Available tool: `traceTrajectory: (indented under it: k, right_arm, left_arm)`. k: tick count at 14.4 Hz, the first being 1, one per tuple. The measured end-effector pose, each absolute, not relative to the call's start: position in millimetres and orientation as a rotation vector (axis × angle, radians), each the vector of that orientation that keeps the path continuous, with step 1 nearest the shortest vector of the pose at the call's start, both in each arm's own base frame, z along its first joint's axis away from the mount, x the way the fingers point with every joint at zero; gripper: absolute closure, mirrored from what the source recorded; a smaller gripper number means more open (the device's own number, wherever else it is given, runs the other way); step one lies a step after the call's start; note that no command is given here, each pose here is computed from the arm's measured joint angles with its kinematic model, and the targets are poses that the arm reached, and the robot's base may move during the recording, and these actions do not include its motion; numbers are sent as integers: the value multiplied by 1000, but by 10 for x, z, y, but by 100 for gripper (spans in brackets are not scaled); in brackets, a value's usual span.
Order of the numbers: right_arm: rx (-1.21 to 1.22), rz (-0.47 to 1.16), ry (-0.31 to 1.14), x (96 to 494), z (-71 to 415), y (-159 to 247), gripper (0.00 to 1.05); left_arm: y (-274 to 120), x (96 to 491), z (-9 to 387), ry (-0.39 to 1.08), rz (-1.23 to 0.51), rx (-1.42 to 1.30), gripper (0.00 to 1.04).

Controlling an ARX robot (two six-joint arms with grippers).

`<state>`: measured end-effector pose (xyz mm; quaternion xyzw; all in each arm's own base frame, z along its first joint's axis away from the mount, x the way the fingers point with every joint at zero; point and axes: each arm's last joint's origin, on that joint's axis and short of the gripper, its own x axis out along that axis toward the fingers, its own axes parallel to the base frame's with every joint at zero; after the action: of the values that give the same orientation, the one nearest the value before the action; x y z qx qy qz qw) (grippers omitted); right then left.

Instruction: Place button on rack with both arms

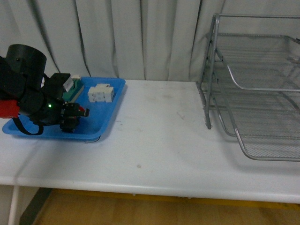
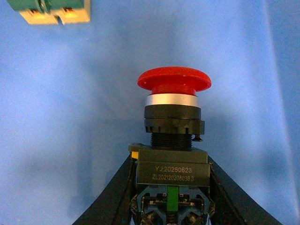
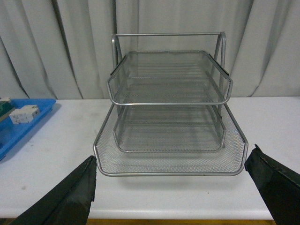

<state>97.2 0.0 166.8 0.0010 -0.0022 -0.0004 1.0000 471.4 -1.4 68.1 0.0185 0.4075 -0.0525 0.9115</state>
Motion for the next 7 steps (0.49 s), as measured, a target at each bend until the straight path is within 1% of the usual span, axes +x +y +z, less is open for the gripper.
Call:
traceTrajectory:
  k: [2, 4, 5, 7]
  right_arm:
    - [2, -1, -4, 972, 1668, 0, 6]
    - [2, -1, -5, 972, 1669, 0, 6]
    - [2, -1, -4, 972, 1668, 0, 6]
    - [2, -1, -5, 972, 1669, 0, 6]
  left_arm:
    - [20, 4629, 985, 752, -94, 20, 69]
    - [21, 4434, 1521, 608, -82, 12, 69]
    - [-3, 4235, 1786, 540, -76, 12, 69]
    - [-159, 3739, 2014, 492, -83, 36, 69]
